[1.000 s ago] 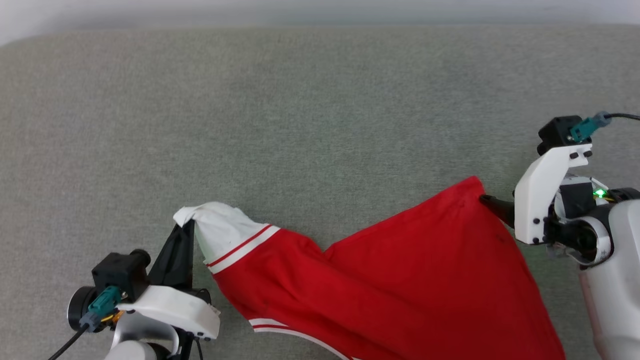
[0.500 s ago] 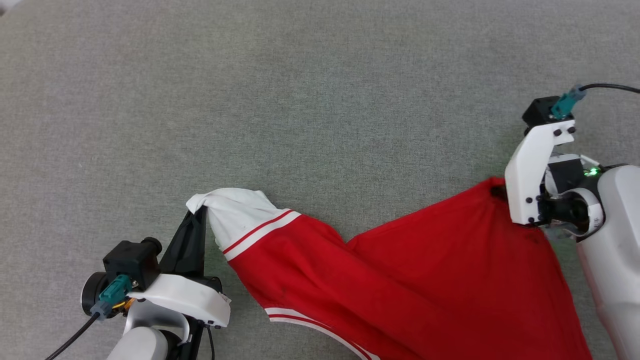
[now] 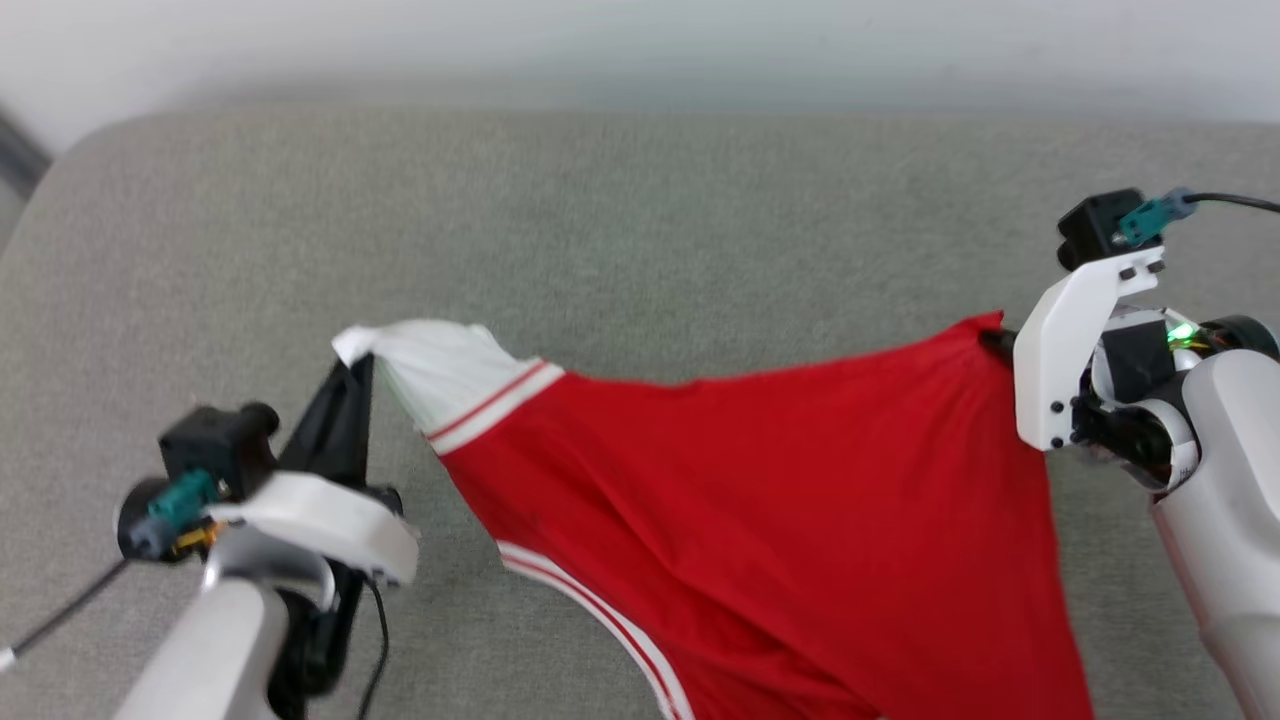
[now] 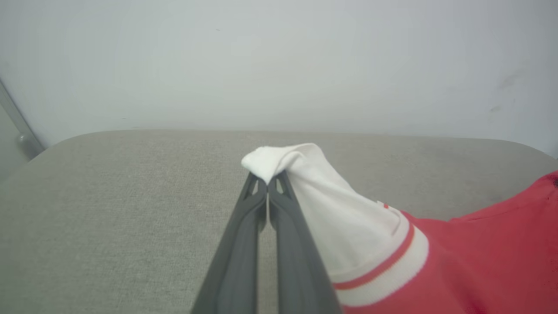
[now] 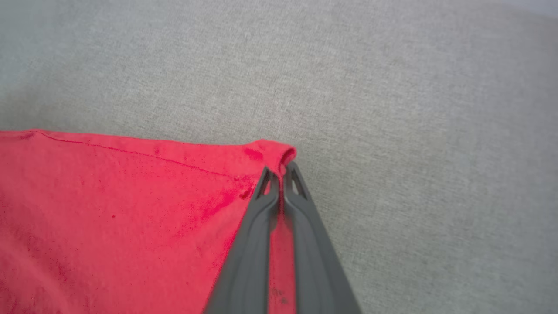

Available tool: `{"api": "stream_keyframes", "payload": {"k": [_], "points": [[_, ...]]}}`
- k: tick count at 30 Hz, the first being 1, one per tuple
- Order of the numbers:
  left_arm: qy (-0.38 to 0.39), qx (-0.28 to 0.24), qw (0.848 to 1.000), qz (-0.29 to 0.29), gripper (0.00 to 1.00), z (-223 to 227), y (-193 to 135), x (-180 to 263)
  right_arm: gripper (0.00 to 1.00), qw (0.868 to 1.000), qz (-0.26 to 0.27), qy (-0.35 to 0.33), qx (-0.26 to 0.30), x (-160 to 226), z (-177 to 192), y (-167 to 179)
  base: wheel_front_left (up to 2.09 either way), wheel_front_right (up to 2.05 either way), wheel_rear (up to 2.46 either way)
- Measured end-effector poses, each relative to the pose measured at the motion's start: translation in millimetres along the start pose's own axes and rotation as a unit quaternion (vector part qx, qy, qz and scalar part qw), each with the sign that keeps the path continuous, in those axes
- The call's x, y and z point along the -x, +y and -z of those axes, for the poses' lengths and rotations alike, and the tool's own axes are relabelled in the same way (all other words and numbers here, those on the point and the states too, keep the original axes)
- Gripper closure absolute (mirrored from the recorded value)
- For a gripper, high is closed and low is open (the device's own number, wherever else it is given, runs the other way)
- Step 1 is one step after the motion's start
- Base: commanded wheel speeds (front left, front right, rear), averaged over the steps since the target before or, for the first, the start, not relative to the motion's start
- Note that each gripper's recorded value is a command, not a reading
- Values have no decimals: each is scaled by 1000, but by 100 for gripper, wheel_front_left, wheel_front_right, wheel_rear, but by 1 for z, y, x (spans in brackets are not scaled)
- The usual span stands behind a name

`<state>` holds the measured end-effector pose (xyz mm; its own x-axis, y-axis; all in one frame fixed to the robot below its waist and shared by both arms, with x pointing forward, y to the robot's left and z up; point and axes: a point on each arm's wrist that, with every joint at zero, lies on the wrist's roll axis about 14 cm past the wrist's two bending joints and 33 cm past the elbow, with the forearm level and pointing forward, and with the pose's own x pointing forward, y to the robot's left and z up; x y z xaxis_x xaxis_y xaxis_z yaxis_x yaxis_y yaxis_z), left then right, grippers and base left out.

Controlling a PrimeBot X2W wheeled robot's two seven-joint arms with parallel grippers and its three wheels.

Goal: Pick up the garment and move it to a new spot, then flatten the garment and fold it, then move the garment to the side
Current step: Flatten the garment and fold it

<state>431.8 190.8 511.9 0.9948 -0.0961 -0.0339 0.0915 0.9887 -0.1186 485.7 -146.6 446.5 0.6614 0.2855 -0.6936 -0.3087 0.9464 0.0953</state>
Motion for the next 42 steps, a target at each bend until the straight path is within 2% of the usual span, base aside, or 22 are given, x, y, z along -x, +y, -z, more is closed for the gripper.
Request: {"api": "stream_keyframes", "payload": {"k": [2,4,7,10,11,12,16,17,18,19,21,29,31,37,42], "points": [[-11,-3,1000,4,100,-11,-1,-4,100,1000,7,-21,2,7,-9,-3,0,0,0],[-40,-3,999,12,100,-43,-2,-17,100,996,21,-86,-2,28,-37,-8,0,0,0],[-55,-2,998,17,100,-63,-3,-28,100,992,30,-120,-3,41,-54,-12,0,0,0],[-70,-9,997,31,100,-92,-10,-48,100,983,45,-181,-4,61,-84,-20,0,0,0],[-77,-18,996,39,100,-108,-16,-63,100,975,56,-213,-1,71,-103,-27,0,0,0],[-77,-18,996,39,100,-108,-16,-63,100,975,56,-213,-1,71,-103,-27,0,0,0],[-96,-36,994,36,100,-140,-15,-95,100,963,66,-261,-1,79,-140,-35,0,0,0],[-104,-39,993,34,100,-150,-15,-103,100,959,65,-275,-5,82,-151,-36,0,0,0],[-129,-46,990,33,100,-174,-16,-120,100,949,68,-308,1,88,-179,-39,0,0,0],[-129,-46,990,33,100,-174,-16,-120,100,949,68,-308,1,88,-179,-39,0,0,0],[-147,-52,987,32,100,-193,-17,-137,100,939,71,-335,5,93,-203,-42,0,0,0],[-234,-77,968,36,100,-261,-23,-199,100,895,87,-436,42,99,-289,-54,0,0,0],[-249,-78,965,38,100,-268,-23,-214,100,887,88,-450,48,93,-303,-56,0,0,0],[-261,-78,961,39,100,-257,-20,-257,100,884,89,-455,56,57,-323,-69,0,0,0],[-225,-75,971,30,100,-209,-6,-289,100,893,82,-438,60,12,-315,-74,0,0,0]]}}
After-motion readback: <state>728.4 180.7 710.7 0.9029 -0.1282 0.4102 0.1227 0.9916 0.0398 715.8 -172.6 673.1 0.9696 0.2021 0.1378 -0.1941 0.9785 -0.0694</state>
